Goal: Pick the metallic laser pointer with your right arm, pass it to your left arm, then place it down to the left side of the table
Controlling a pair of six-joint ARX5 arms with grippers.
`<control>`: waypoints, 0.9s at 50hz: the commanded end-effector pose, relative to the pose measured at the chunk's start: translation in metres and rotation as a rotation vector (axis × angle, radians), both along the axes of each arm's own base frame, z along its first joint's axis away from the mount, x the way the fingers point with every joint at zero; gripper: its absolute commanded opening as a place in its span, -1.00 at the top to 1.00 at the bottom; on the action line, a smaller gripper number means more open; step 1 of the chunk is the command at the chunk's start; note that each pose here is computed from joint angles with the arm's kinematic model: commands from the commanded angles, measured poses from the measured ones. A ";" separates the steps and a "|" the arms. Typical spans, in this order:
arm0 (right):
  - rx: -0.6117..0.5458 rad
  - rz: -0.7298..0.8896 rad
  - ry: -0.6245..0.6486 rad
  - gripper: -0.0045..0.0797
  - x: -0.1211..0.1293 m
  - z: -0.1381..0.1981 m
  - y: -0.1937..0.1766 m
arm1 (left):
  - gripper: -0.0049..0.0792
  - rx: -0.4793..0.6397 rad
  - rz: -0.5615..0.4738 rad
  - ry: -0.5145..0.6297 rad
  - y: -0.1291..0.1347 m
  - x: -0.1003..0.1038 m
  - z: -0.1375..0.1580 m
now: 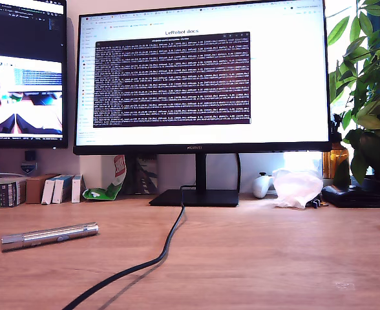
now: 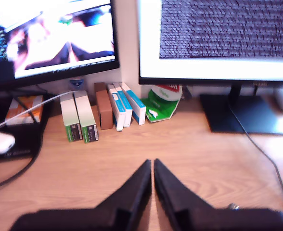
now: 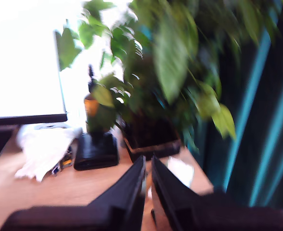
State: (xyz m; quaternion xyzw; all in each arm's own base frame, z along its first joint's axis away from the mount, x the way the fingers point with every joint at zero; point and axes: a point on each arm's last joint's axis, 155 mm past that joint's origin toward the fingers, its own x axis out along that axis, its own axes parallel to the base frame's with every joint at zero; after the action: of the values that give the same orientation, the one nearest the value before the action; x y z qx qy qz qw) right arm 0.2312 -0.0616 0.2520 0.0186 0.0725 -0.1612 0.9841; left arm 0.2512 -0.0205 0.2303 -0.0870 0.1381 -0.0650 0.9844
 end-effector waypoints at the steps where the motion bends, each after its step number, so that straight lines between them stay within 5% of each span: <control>1: 0.024 -0.052 -0.047 0.89 -0.008 0.011 -0.008 | 0.94 -0.022 0.006 0.019 0.000 -0.001 -0.006; 9: 0.145 -0.205 0.019 0.89 -0.024 -0.019 -0.028 | 0.94 0.014 -0.021 -0.083 -0.006 -0.006 0.014; 26: 0.131 -0.088 -0.245 0.89 -0.049 0.028 -0.011 | 0.94 0.047 -0.027 -0.240 -0.009 -0.027 0.032; 45: 0.128 -0.022 -0.276 0.89 -0.044 0.035 0.000 | 0.94 0.047 -0.049 -0.311 -0.015 -0.022 0.007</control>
State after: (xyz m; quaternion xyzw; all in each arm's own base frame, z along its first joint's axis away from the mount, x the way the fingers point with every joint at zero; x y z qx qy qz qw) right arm 0.1853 -0.0618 0.2917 0.1067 -0.0554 -0.1634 0.9792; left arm 0.2289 -0.0340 0.2385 -0.0496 -0.0067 -0.0947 0.9942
